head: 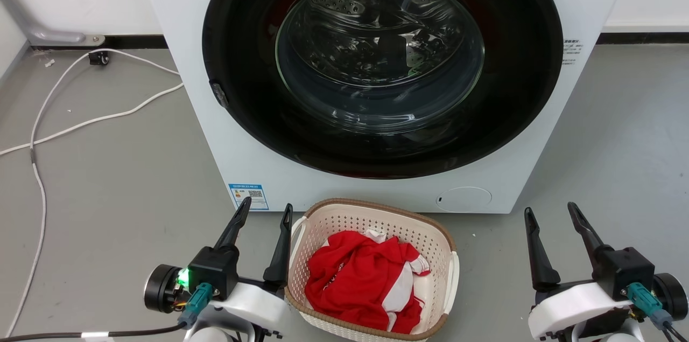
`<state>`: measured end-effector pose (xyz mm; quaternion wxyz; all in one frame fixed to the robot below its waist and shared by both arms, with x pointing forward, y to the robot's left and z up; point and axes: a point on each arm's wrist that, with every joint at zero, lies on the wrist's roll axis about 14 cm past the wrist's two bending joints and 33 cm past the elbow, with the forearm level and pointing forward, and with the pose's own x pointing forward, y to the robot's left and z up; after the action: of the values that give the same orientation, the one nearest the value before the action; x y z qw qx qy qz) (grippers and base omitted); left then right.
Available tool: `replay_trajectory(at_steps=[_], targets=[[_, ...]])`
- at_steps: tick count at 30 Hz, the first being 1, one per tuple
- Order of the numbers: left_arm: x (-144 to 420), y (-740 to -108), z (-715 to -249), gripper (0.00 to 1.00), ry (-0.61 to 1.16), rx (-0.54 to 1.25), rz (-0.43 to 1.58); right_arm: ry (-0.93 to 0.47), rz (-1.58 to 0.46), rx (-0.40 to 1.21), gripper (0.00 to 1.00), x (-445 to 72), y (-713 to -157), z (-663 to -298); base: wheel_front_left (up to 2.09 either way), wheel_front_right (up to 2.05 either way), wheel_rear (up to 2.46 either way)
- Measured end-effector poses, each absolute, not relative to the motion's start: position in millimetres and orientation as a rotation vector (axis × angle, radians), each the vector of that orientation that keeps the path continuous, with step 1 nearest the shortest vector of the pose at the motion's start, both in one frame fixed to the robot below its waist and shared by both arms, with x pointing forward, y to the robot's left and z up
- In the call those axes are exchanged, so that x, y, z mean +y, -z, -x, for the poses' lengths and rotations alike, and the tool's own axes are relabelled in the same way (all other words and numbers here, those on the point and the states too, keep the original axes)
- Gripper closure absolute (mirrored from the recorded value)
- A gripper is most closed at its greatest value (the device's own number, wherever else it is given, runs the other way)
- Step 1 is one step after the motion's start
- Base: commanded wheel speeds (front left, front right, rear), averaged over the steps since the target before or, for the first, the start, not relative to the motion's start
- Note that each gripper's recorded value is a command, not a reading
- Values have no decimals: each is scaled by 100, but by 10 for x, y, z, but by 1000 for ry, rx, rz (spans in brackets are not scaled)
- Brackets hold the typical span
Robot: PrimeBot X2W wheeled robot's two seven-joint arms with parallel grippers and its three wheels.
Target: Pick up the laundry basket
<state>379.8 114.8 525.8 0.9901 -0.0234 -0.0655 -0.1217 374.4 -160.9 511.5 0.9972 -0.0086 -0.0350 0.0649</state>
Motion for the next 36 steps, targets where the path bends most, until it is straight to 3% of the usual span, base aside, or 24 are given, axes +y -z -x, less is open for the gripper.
replay_trajectory(at_steps=[19, 36], targets=[[1158, -5095, -3933, 0, 239, -82, 56, -114, -11, -13, 0, -1652, -4922, -3823, 0, 0, 0], [1211, -3695, -4525, 0, 243, 312, 80, -111, -36, 319, 0, -1645, -3712, -4275, 0, 0, 0]])
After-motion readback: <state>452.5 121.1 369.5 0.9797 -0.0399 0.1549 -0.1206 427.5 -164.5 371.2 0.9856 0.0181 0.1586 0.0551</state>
